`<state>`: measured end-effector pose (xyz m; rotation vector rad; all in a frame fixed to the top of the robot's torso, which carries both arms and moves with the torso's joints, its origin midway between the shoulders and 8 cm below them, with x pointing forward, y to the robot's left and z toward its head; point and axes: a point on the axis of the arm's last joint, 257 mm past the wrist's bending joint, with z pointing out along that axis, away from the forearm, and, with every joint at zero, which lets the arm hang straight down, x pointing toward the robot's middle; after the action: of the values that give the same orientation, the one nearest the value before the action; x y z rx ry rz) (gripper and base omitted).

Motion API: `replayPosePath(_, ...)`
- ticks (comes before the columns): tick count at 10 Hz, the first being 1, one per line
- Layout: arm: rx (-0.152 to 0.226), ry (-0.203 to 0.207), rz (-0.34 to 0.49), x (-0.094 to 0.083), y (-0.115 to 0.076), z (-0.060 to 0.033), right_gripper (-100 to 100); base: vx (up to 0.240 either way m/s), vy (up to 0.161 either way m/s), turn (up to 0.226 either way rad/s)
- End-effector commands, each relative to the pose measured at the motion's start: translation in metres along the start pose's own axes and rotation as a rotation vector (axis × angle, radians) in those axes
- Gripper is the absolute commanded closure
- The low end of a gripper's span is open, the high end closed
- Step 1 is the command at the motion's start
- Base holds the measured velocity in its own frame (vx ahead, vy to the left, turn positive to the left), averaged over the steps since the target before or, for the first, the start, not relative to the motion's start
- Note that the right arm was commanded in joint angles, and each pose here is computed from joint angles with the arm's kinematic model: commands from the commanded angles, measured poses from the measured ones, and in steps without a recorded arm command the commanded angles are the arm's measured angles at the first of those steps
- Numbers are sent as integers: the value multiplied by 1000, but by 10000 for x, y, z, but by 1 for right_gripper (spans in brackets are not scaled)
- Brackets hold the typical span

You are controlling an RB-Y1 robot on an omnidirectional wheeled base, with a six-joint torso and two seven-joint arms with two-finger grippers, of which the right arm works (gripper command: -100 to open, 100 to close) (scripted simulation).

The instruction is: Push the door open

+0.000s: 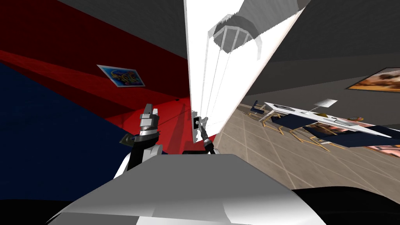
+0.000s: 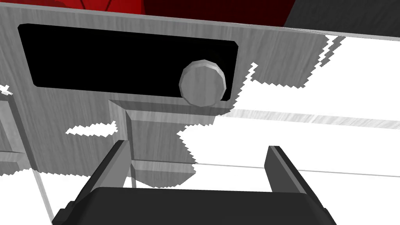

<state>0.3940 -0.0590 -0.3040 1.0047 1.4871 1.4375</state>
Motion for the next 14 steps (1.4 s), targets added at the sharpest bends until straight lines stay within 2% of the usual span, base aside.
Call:
replayPosePath(1, -13, 4, 23, 110, 71, -8, -100, -237, -71, 3)
replayPosePath(2, -8, 3, 13, 66, 48, -18, -100, -104, -32, 3)
replayPosePath(4, -1, 8, -9, 8, 3, -8, -100, 146, 69, 21)
replayPosePath(9, -19, -8, 7, -1, 66, 150, -100, 206, 75, 16)
replayPosePath(10, -15, -4, 1, -7, 44, 124, -100, 85, 40, -1)
replayPosePath(11, -15, -4, 1, -7, 44, 124, 100, -10, -4, -3)
replayPosePath(14, -15, -4, 1, -7, 44, 124, 100, -25, -13, 2)
